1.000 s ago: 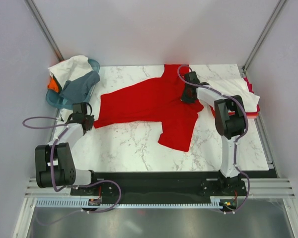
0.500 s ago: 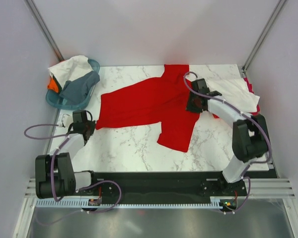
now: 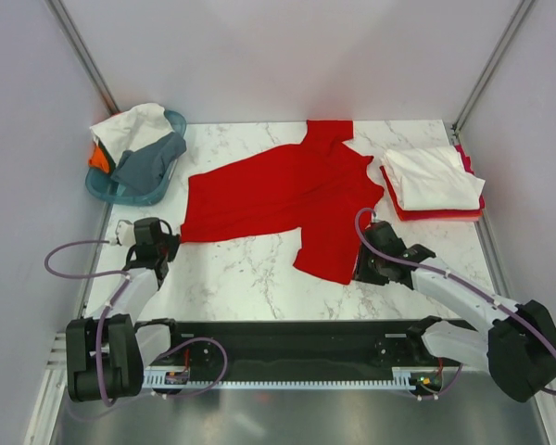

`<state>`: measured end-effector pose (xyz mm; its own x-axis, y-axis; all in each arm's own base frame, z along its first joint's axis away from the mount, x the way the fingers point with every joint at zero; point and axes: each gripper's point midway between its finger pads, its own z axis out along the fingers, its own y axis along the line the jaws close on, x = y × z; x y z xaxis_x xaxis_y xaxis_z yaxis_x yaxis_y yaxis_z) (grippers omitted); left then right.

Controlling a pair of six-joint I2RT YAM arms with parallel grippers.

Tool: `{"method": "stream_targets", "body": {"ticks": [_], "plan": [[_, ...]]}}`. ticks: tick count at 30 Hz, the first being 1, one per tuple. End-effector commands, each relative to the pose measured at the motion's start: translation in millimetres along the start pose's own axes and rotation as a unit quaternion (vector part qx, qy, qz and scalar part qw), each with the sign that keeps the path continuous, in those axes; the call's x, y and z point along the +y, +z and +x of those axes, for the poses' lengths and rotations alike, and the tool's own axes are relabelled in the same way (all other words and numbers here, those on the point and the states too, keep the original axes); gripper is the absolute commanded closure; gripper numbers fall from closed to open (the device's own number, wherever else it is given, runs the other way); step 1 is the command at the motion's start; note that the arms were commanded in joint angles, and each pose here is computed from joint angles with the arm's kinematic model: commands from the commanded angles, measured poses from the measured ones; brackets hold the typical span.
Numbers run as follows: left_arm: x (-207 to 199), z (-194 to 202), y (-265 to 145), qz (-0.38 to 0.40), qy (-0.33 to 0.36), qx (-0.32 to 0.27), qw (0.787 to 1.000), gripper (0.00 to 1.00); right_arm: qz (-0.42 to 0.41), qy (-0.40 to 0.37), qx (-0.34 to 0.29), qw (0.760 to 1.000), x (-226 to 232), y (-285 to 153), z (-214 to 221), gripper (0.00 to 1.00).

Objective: Fold and stack the t-shirts
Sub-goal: Flatten the tshirt out

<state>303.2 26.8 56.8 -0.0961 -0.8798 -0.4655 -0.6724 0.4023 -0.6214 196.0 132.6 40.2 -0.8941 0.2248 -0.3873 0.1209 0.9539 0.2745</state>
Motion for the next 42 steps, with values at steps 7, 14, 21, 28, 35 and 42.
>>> {"method": "stream_targets", "body": {"ticks": [7, 14, 21, 28, 35, 42], "plan": [[-7.5, -3.6, -5.3, 0.017, 0.008, -0.001, 1.000, 0.98, -0.006, 0.047, 0.005, 0.999, 9.7, 10.6, 10.4, 0.56], [0.3, -3.5, -11.5, 0.003, 0.010, -0.001, 1.000, 0.98, -0.011, 0.045, 0.010, 0.999, 17.5, 18.3, 9.1, 0.54], [0.3, -3.2, -19.4, 0.011, 0.009, -0.001, 1.000, 0.98, -0.025, 0.053, 0.012, 0.998, 22.9, 20.6, 11.1, 0.54], [4.4, 1.7, -22.6, 0.014, 0.003, 0.006, 1.000, 0.98, -0.015, 0.051, 0.022, 0.998, 20.7, 26.8, 14.6, 0.55], [9.9, 15.0, -24.6, 0.017, 0.012, 0.034, 0.999, 0.98, 0.010, 0.049, 0.004, 0.999, 3.5, 24.2, 17.0, 0.94], [29.7, 25.5, -26.7, -0.007, 0.011, 0.045, 0.999, 0.94, 0.055, 0.046, -0.044, 0.996, -19.8, -3.0, 4.8, 1.00]]}}
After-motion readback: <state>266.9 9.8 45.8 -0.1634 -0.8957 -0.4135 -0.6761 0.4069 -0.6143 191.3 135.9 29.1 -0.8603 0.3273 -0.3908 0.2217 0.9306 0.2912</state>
